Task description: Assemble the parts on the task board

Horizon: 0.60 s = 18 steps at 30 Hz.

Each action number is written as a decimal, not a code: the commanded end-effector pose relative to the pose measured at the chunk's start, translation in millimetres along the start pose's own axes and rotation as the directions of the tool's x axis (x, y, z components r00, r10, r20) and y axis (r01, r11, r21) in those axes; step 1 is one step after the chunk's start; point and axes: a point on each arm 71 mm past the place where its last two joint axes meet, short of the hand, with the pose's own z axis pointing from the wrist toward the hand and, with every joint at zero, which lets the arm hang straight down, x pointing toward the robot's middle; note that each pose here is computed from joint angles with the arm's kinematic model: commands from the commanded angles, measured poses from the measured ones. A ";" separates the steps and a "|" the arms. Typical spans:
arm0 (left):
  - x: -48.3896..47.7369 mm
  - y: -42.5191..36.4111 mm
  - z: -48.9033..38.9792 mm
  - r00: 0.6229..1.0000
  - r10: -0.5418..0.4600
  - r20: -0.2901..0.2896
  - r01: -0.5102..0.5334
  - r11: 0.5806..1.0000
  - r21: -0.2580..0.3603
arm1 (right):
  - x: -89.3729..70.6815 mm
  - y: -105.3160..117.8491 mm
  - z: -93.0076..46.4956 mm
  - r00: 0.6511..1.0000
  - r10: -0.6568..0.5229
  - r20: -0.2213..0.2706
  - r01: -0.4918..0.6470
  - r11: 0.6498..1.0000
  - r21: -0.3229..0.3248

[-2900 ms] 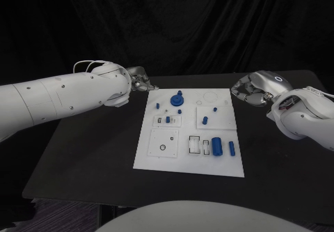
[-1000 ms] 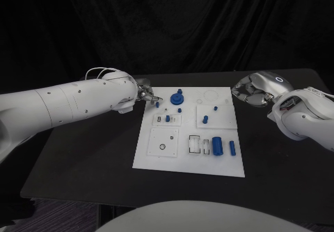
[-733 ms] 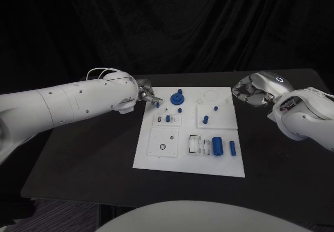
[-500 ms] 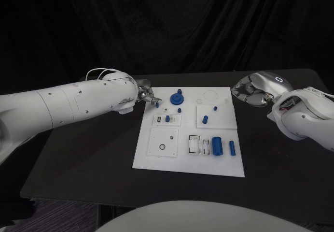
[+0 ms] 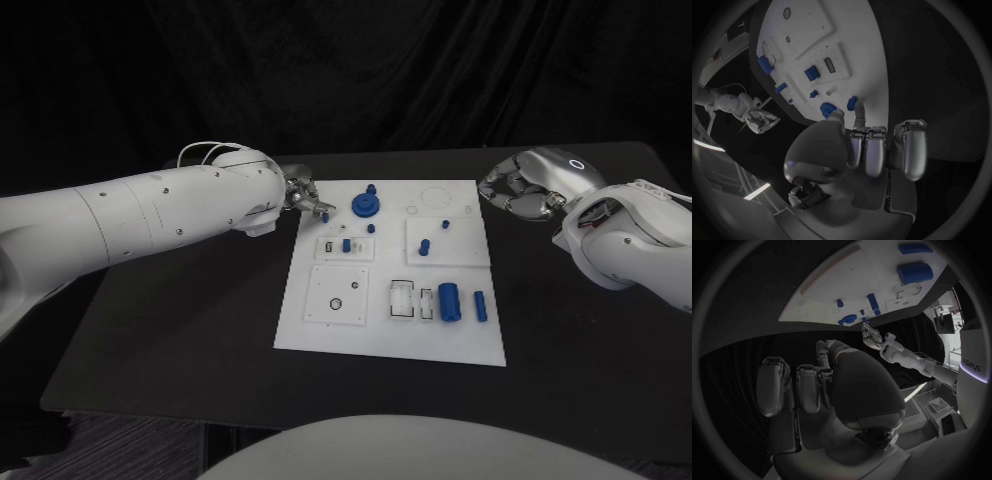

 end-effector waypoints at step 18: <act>3.1 -2.5 1.1 1.000 -0.004 -0.015 0.004 1.000 0.021 | 1.5 -0.6 -0.5 1.000 -0.002 -0.012 0.002 1.000 0.016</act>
